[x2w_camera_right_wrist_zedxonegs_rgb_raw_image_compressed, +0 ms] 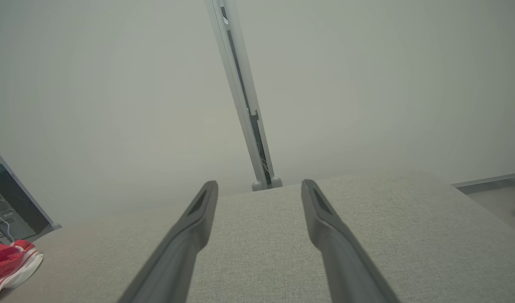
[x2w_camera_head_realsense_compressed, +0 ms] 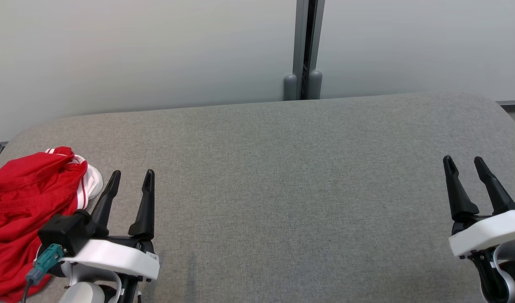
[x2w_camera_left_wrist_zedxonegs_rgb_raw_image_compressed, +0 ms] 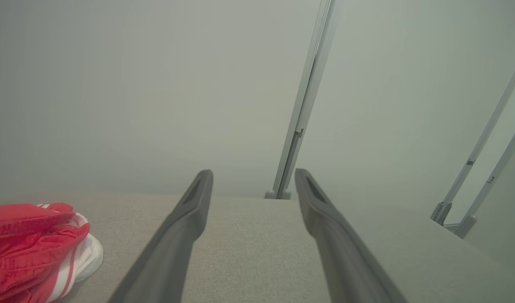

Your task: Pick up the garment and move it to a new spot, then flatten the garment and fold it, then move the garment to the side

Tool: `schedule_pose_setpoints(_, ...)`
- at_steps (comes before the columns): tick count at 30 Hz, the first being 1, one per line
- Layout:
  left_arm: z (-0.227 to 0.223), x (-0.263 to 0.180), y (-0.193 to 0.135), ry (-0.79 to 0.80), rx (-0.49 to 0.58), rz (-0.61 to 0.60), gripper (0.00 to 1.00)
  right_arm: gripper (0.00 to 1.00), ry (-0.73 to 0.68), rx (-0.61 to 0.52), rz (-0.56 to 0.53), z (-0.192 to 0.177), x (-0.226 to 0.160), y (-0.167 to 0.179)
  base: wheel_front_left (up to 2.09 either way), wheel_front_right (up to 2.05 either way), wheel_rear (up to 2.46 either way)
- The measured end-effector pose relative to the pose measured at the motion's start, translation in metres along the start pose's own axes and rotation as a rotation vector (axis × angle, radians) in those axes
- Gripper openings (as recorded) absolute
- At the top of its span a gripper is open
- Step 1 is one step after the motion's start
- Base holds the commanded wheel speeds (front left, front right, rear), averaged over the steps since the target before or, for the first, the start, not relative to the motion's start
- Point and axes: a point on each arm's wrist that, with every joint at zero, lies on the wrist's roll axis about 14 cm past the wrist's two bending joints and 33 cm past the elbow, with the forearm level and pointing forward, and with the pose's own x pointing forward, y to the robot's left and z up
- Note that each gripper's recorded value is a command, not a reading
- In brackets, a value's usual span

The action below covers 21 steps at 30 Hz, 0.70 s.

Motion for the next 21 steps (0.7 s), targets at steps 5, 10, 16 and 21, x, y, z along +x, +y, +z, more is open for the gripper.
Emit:
schedule_pose_setpoints(5,-0.002,-0.002,0.004,0.012,0.048,0.012,1.0,1.0,-0.002,-0.033,0.012,-0.002,-0.002,0.004,0.0,0.0,0.0)
schedule_pose_setpoints(10,-0.004,-0.003,0.008,0.024,0.091,0.021,1.0,1.0,0.002,-0.061,0.02,-0.005,-0.004,0.008,0.0,0.0,0.0)
schedule_pose_setpoints(16,-0.006,-0.005,0.011,0.04,0.14,0.021,1.0,1.0,0.0,-0.083,0.026,-0.007,-0.005,0.011,0.0,0.0,0.0)
schedule_pose_setpoints(21,-0.009,-0.006,0.014,0.052,0.18,0.029,1.0,1.0,0.006,-0.1,0.028,-0.011,-0.008,0.013,0.0,0.0,0.0)
